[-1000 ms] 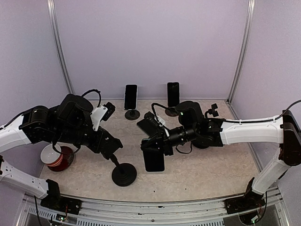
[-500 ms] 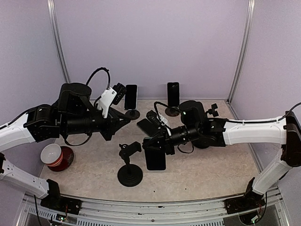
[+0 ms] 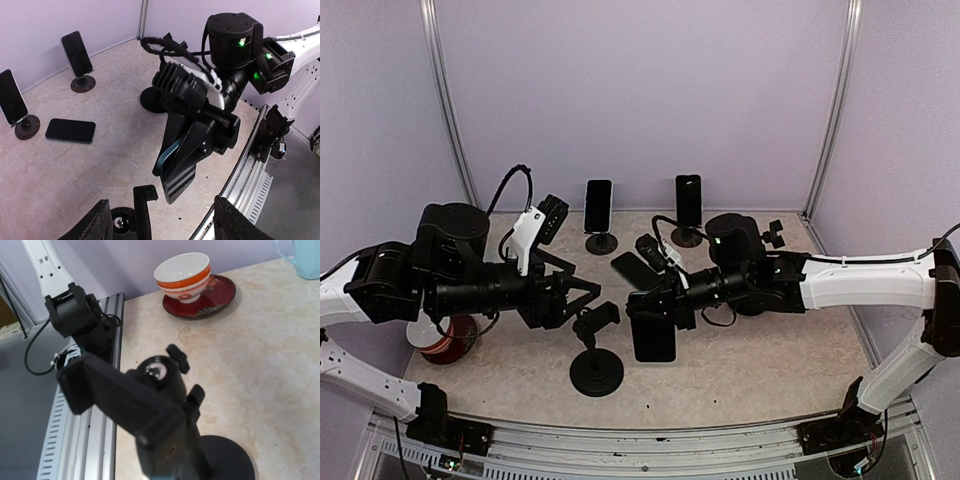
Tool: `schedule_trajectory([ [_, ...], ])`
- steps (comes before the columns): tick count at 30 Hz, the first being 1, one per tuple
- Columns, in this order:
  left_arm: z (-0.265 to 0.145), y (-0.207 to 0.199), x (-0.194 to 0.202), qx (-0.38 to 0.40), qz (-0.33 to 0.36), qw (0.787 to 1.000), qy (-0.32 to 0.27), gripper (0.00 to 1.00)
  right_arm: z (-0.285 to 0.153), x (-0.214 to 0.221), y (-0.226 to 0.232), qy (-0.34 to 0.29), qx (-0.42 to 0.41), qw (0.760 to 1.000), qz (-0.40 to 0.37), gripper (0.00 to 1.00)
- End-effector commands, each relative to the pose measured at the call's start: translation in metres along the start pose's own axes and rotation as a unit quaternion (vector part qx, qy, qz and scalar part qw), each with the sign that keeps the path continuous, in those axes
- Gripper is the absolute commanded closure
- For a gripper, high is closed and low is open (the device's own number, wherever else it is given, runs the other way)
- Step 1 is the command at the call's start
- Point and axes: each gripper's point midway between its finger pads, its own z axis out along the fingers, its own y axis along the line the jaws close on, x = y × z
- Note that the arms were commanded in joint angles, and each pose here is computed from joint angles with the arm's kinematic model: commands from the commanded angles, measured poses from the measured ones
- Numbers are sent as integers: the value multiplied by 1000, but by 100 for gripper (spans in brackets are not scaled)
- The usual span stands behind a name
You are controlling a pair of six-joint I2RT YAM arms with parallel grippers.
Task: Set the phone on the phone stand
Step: Pick up the phone stand from the center of the board.
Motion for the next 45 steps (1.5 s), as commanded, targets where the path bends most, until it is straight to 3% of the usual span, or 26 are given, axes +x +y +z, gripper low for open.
schedule_trajectory([
  [1, -2, 16, 31, -39, -55, 997, 29, 33, -5, -18, 3, -23, -2, 1000, -13, 100],
  [8, -3, 25, 61, -66, -86, 991, 73, 34, -6, -19, 2, -22, 2, 1000, -11, 100],
  [16, -3, 14, 79, -43, -107, 989, 91, 36, -4, -20, 0, -19, 6, 1000, -9, 100],
  [37, 14, 11, 90, -36, -94, 992, 75, 44, -3, -19, -1, -20, 7, 1000, -9, 100],
  [45, 23, 8, 96, -32, -90, 992, 80, 54, -5, -19, 0, -21, 7, 1000, -8, 100],
])
